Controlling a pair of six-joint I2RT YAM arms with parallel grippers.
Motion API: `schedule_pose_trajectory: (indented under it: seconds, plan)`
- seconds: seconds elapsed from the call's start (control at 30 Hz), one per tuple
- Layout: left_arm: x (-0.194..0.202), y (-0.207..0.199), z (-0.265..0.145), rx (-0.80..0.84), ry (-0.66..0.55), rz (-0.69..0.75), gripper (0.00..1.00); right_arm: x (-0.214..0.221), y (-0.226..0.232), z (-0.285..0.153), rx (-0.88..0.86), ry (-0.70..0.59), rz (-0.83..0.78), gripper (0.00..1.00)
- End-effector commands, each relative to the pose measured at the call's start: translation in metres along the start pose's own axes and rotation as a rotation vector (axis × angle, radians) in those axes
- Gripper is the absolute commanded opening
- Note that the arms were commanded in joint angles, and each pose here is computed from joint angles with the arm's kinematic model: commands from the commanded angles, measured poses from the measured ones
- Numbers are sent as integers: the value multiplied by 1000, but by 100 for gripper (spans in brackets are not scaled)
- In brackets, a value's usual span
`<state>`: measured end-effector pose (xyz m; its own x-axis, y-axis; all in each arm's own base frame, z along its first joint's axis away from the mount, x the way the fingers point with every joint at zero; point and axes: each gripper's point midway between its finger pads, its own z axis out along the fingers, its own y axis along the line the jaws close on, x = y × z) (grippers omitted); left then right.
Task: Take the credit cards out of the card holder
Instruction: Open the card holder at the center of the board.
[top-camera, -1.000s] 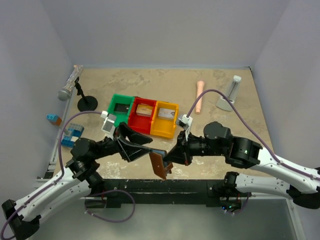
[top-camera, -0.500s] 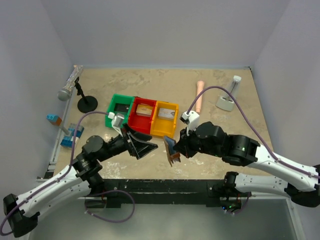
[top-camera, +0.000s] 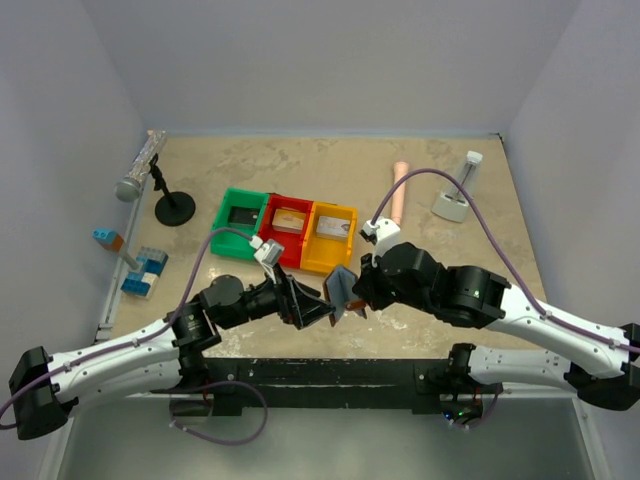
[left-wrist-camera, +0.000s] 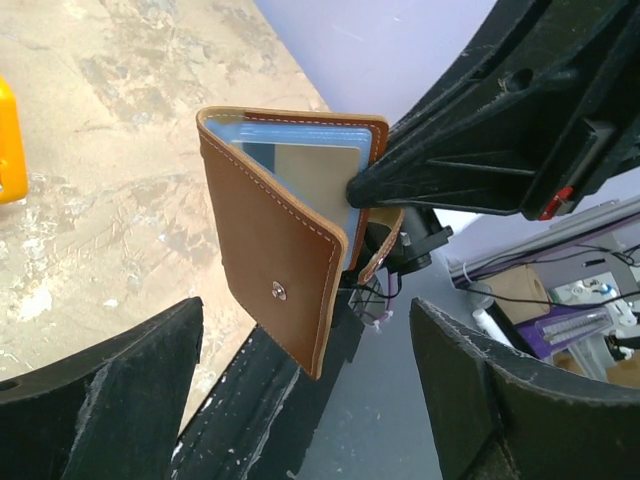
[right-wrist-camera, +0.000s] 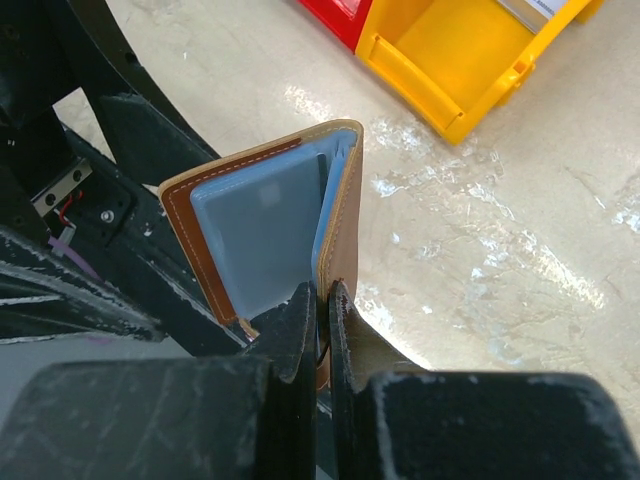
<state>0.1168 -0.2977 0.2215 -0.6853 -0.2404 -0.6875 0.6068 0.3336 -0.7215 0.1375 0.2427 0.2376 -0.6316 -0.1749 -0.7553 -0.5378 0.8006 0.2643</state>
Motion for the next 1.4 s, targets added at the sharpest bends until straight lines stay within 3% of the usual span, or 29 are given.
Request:
schedule_pose_trajectory:
  seconds: [0.0, 0.2, 0.4, 0.73, 1.17, 1.23, 1.37]
  plan:
    - [-28, -13, 3, -1, -93, 22, 85, -26, 8, -12, -27, -83, 48, 0]
    - [-30, -13, 3, -3, -104, 25, 74, -23, 11, -13, -48, -78, 59, 0]
    - [-30, -21, 7, 22, -82, 42, 54, -22, 15, -12, -72, -74, 76, 0]
    - [-28, -22, 11, 3, -57, 62, 53, -19, 22, -12, -111, -64, 99, 0]
    - [-28, -17, 2, -39, -38, 138, 1, -17, 31, -22, -191, -65, 89, 0]
    - [-31, -18, -1, -43, -39, 153, 0, -16, 34, -24, -209, -61, 90, 0]
    - [-35, -20, -10, -58, -33, 179, 0, -11, 39, -33, -266, -54, 86, 30]
